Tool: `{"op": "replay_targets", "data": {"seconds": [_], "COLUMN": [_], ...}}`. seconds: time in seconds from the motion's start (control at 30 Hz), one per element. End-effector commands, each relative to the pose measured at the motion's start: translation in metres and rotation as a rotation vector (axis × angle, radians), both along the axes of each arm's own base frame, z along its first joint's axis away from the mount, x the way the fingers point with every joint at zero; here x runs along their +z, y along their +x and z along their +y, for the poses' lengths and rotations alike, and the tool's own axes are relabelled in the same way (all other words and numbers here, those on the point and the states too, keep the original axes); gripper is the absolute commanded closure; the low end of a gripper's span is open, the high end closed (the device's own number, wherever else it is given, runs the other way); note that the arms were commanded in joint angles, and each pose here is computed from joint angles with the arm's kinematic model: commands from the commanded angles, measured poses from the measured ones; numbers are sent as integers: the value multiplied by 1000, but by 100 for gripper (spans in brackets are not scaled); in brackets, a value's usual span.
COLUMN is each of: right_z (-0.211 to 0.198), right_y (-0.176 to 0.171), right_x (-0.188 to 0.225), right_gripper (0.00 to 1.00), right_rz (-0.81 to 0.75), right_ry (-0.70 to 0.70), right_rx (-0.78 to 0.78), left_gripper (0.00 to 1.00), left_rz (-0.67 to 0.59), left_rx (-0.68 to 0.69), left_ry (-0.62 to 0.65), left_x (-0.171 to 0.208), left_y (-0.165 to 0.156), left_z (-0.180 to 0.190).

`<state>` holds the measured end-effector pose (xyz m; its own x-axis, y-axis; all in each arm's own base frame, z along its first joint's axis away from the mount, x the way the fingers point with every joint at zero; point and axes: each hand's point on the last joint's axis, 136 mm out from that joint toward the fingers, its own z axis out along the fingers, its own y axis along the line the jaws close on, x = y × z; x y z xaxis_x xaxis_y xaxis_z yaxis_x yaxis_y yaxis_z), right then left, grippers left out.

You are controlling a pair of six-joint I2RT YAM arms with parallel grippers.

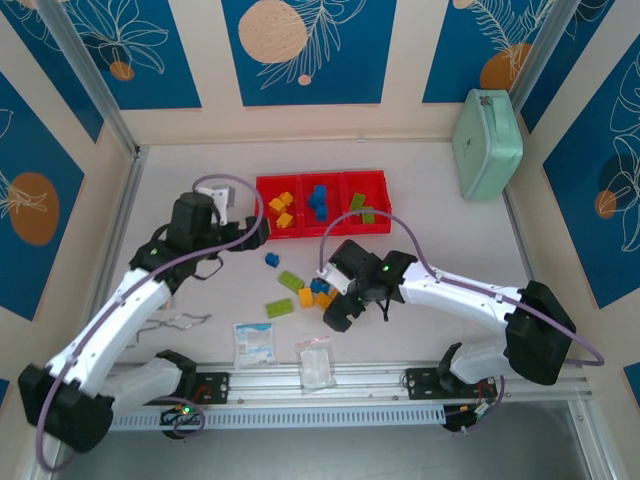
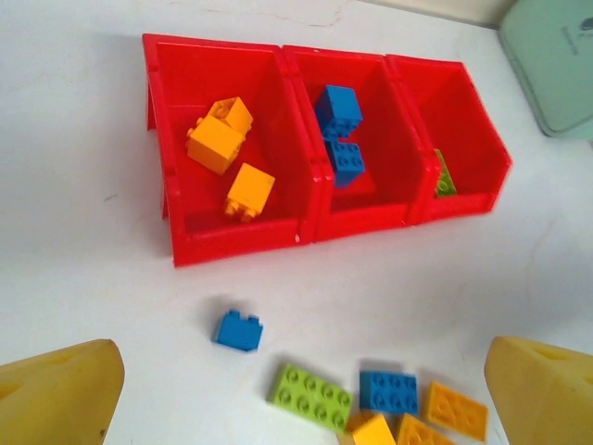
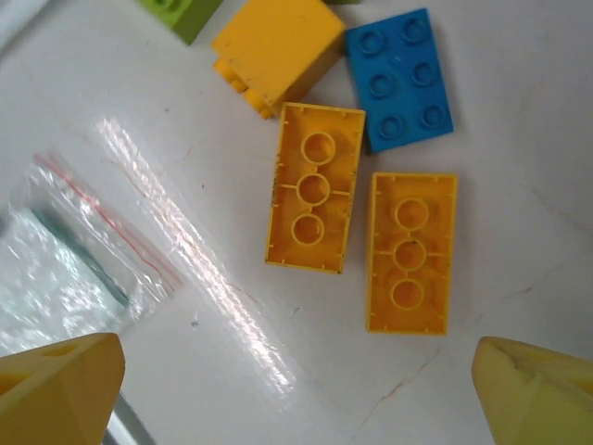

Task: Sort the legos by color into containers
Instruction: Pick up the lego from the bottom-center of the table.

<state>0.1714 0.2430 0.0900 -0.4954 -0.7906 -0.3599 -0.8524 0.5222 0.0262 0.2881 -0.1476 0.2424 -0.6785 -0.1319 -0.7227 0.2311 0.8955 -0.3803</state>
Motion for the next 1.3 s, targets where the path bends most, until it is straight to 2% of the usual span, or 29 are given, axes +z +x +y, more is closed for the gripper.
{"op": "replay_targets", "data": {"seconds": [0.0, 0.23, 0.33, 0.57, 0.93, 1.27], "right_z": [-9, -1, -4, -9, -23, -20], "right_y": [11, 20, 23, 32, 29, 38], "right_x": [-9, -30, -41, -61, -81, -88], "right_gripper": [2, 3, 3, 6, 21, 35], "right_rz": [-105, -121, -122, -109, -47, 4], "right_ry": [-83, -85, -119, -173, -196, -208], "right_rx": [147, 144, 142, 99, 88, 70], "left_gripper": [1, 1, 1, 0, 1, 1], "left_rz": [104, 120, 117, 104, 89, 74], "left_rx": [-47, -189, -202, -192, -201, -166], "left_ry": [65, 30, 10, 22, 17, 37], "left_x": [-23, -34, -31, -32, -28, -25], "left_y": [-41, -90, -97, -92, -96, -96], "left_z": [15, 11, 10, 11, 12, 20]}}
